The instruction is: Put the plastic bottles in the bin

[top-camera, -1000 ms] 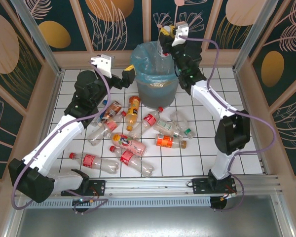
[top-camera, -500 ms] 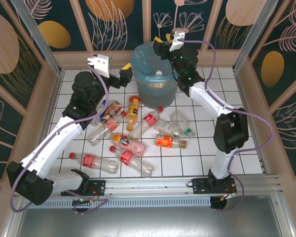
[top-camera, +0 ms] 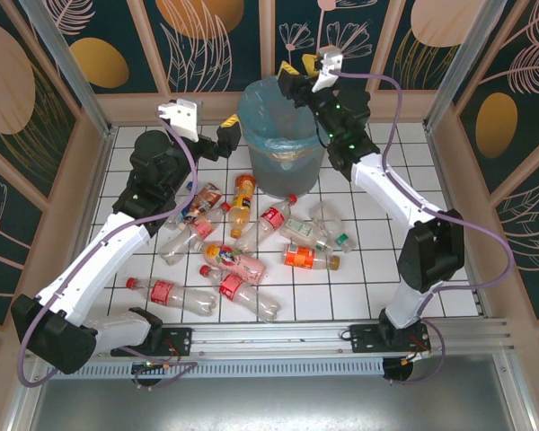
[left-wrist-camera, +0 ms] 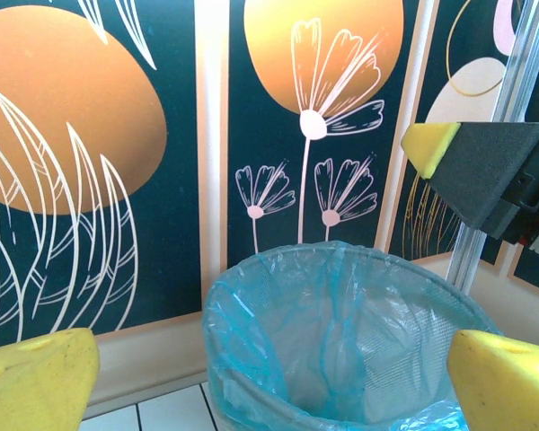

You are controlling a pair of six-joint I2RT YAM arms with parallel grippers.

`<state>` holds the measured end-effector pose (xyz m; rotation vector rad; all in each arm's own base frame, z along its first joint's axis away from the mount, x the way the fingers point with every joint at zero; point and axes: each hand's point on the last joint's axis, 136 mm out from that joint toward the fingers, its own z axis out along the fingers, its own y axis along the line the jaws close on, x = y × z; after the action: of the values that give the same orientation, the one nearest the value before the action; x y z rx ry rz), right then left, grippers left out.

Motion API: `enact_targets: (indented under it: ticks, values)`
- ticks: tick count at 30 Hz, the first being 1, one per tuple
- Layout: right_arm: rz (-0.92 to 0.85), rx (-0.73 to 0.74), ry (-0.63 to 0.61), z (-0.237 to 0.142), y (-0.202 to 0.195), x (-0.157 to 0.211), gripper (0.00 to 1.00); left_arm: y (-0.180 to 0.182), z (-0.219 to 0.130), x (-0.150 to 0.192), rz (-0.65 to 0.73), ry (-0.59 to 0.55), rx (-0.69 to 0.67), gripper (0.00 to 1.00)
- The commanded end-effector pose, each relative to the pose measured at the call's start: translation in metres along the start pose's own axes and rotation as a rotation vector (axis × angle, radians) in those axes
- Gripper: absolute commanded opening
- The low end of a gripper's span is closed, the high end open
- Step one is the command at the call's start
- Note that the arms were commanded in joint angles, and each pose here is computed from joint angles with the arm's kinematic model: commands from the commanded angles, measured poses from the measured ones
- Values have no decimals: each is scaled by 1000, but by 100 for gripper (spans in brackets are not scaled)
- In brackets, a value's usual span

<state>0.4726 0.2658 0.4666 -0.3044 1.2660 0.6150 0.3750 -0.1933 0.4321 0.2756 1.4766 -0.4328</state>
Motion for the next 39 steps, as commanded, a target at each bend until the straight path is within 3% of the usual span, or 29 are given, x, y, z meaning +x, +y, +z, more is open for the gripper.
enact_targets:
  ticks: [1, 6, 9, 14, 19, 23, 27, 32, 34, 36, 39]
  values:
    - [-4, -73, 17, -12, 26, -26, 60, 0, -6, -16, 22, -54, -2, 99]
    - [-13, -135, 130, -47, 45, -18, 60, -2, -5, -16, 29, -48, 12, 99]
    - [7, -91, 208, -75, 39, -6, 59, -8, 1, -7, 21, -23, 46, 99]
    - [84, 21, 360, -127, 19, 36, 56, -23, 15, 13, 50, 43, 133, 99]
    - [59, -36, 490, -178, 28, 81, 54, -46, 18, 31, 152, 86, 208, 99]
    - [75, -53, 620, -205, 35, 108, 53, -85, 10, 64, 308, 189, 333, 98]
    - [81, -90, 775, -222, 56, 131, 52, -99, -13, 98, 295, 318, 435, 95]
    - [95, -183, 944, -229, 100, 151, 46, -62, -35, 116, 80, 417, 210, 93]
    - [128, -232, 981, -226, 117, 158, 44, -41, -46, 126, -6, 459, 75, 95]
    - [142, -294, 1006, -221, 137, 166, 44, -4, -62, 145, -108, 511, -157, 98]
    - [71, -384, 1024, -212, 163, 180, 44, 22, -81, 174, -187, 583, -307, 99]
